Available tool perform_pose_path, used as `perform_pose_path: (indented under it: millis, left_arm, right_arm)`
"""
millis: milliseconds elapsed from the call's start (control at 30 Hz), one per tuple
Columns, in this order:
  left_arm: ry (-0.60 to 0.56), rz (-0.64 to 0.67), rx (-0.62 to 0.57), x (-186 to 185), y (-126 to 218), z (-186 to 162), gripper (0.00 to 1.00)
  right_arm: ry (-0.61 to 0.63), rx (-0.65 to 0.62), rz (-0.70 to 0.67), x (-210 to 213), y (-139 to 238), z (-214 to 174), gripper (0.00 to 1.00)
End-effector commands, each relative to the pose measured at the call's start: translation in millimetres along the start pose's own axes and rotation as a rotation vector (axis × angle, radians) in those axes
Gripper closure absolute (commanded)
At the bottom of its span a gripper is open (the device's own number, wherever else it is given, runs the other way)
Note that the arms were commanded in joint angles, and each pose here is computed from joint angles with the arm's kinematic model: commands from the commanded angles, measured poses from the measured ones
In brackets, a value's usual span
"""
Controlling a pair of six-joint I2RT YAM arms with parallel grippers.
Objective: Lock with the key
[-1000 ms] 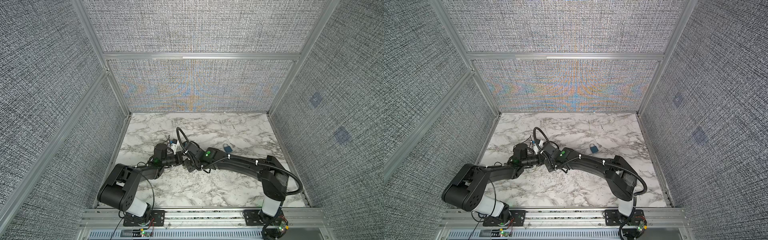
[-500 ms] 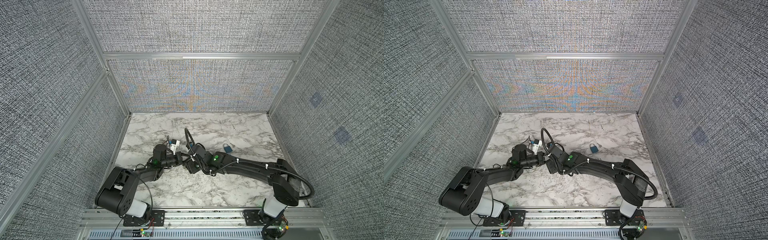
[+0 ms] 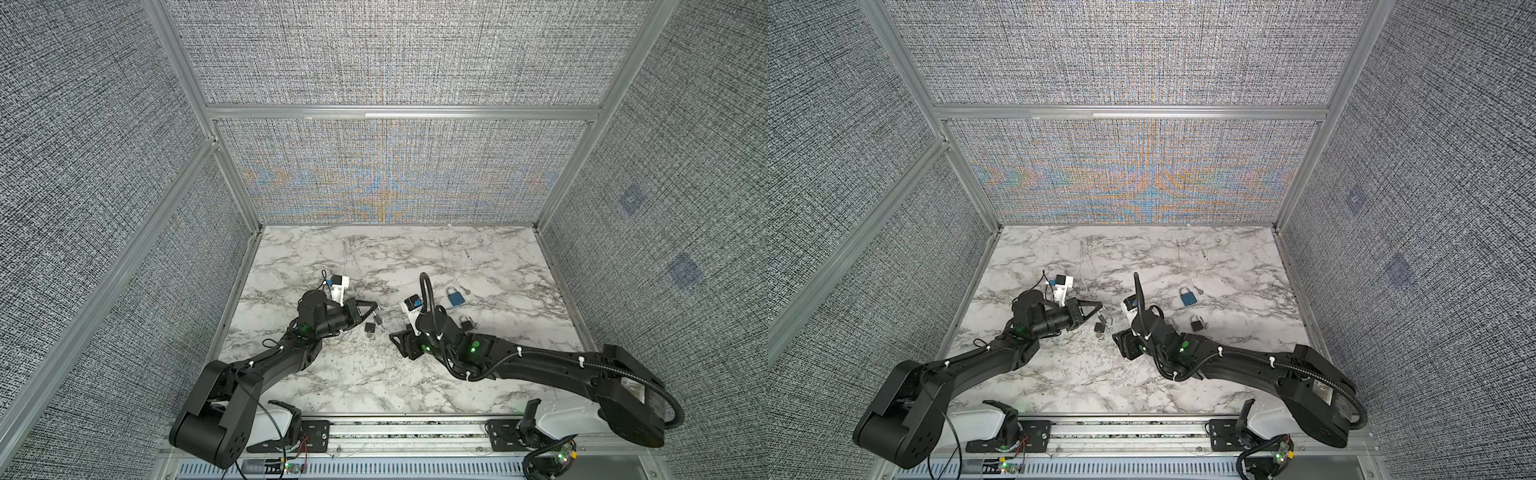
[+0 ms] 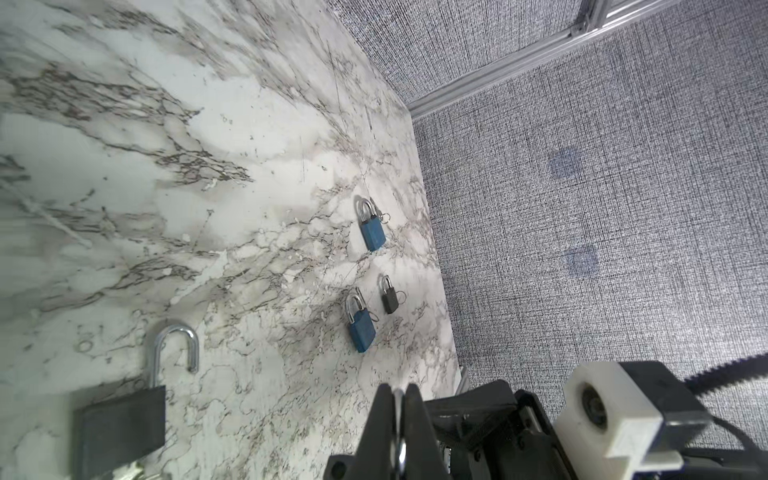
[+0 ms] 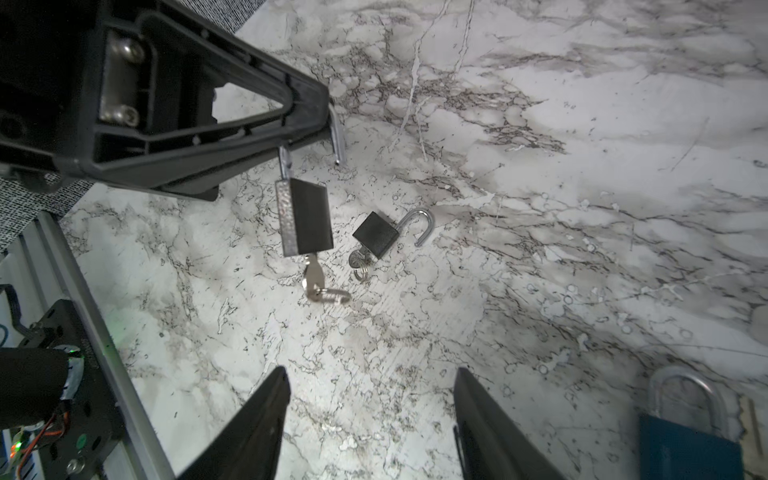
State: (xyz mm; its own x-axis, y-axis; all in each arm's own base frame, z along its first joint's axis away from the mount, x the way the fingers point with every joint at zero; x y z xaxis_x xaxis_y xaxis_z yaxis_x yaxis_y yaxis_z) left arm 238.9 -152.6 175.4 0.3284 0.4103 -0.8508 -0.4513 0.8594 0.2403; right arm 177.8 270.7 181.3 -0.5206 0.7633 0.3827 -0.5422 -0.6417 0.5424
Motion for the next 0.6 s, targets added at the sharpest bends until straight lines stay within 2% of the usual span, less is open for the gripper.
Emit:
perform_pose_path:
  millis: [0, 200, 567]
  left_arm:
    - [0.034, 0.013, -0.032, -4.2, 2.7, 1.6, 1.00]
    - [0.057, 0.020, -0.054, -11.6, 7.2, 1.8, 1.00]
    - [0.071, 0.018, -0.053, -17.5, 5.9, 2.8, 1.00]
  right_arm:
    - [0.019, -0.174, 0.073, 8.9, 2.9, 18.2, 0.39]
    - [0.065, -0.206, 0.151, 19.4, -2.0, 23.0, 0.47]
    - [0.120, -0.203, 0.178, 31.0, -22.8, 31.8, 0.65]
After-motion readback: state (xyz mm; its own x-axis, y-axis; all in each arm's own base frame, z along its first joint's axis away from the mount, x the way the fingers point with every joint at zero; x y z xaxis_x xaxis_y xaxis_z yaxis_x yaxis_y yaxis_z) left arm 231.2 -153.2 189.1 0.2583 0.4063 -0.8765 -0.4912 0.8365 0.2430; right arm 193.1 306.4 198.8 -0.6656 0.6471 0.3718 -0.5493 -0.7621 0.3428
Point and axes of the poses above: each gripper's point midway between its finger pads, its own y axis back along the fingers, its own x axis along the line the jaws close on, z = x × y, the point moved 9 cm from there along y, back along the fingers, and after that the axes turned 7 degrees about -y, right-handed, at the moved point
